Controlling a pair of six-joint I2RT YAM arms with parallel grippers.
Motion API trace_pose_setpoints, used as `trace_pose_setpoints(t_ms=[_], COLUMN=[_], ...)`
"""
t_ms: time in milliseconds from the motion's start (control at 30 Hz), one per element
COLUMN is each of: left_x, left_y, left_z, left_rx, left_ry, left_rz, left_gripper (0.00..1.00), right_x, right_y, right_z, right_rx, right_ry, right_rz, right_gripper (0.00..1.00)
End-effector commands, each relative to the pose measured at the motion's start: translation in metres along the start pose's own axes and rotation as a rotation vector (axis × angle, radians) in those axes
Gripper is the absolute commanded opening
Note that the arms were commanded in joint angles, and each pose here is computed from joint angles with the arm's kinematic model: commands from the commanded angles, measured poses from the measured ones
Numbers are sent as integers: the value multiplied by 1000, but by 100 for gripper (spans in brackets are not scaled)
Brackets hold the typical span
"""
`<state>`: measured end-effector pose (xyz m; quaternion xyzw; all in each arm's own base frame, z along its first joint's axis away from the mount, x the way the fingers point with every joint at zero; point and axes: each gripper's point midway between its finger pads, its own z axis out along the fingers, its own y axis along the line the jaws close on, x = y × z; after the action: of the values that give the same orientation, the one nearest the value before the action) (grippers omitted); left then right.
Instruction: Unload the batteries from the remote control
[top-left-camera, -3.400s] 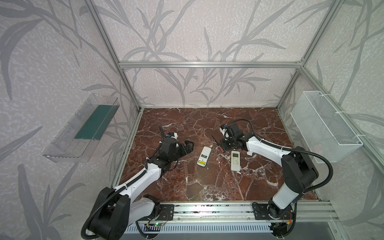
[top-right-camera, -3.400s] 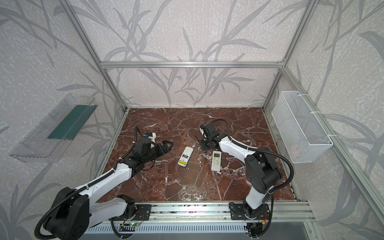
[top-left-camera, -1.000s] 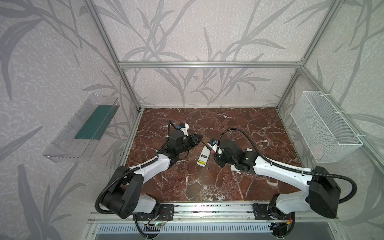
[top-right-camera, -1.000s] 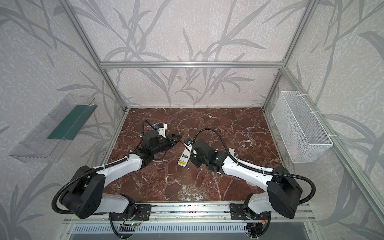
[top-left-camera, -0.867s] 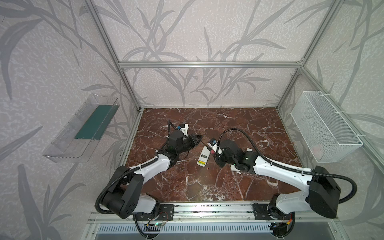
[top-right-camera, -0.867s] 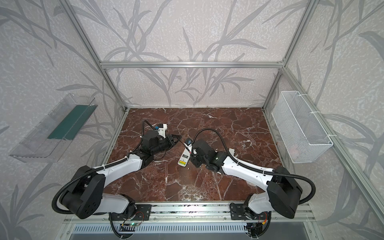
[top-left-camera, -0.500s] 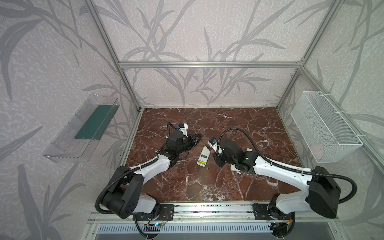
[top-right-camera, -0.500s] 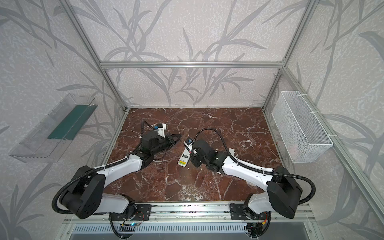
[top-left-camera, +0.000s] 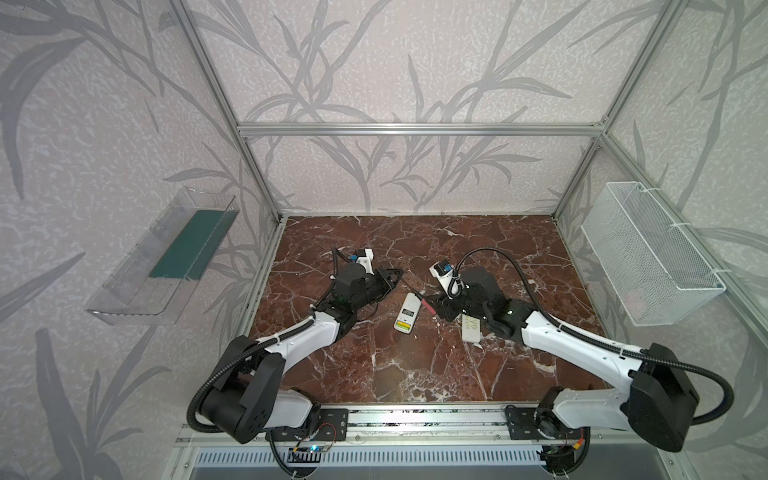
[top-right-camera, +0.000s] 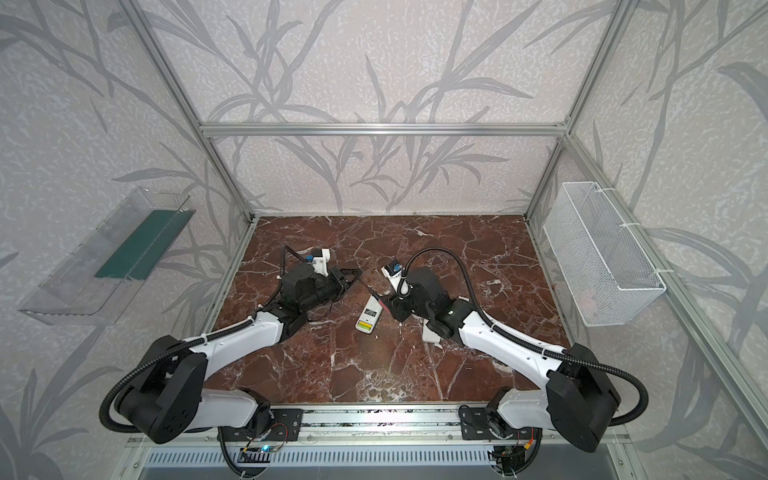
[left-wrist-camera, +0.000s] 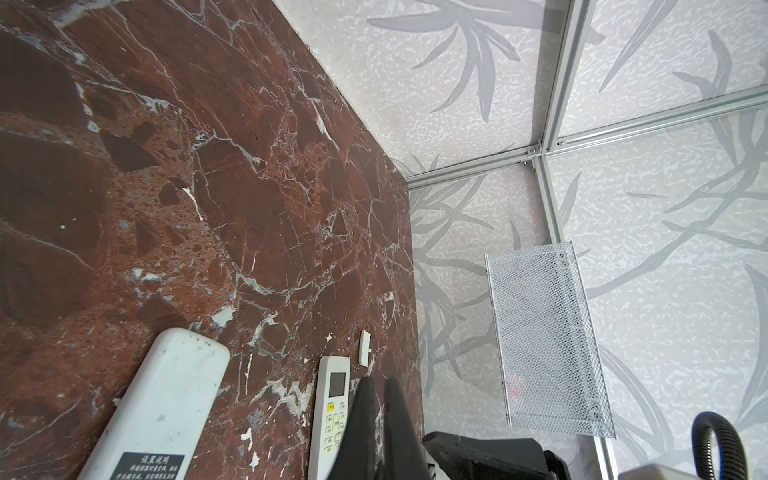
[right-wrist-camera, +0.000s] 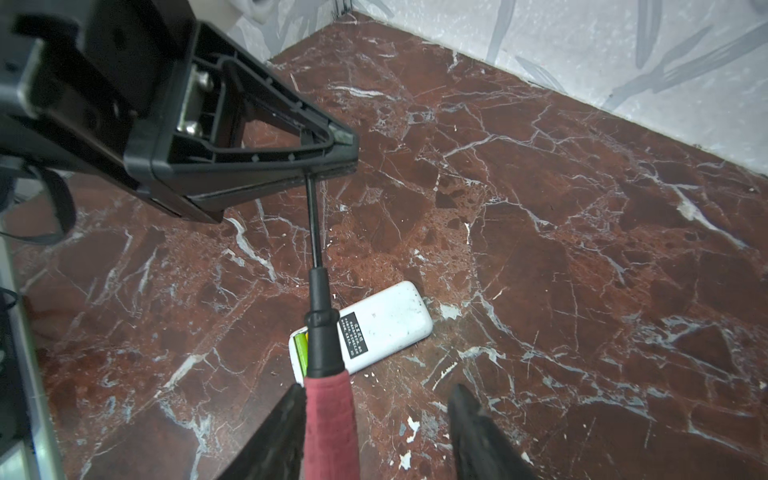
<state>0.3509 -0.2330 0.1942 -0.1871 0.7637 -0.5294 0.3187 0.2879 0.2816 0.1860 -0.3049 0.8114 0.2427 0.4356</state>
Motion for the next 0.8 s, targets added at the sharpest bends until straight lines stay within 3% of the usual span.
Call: trace_pose_setpoints(t_ms=[0, 400, 767], left_x=[-7, -20, -21], left_y=[-16, -25, -35], left_z=[-7, -13, -10], left_rx=[62, 121, 209], left_ry=[-33, -74, -56], left_rz=[-52, -205, -287], left_gripper=[0, 0, 0], right_x=[-16, -37, -34], right_y=[6, 20, 26], right_z=[-14, -41, -36], right_rx=[-103, -208, -255], right_ry=[-87, -179, -185], right_rz=[34, -85, -76], right_gripper=[60, 60, 55])
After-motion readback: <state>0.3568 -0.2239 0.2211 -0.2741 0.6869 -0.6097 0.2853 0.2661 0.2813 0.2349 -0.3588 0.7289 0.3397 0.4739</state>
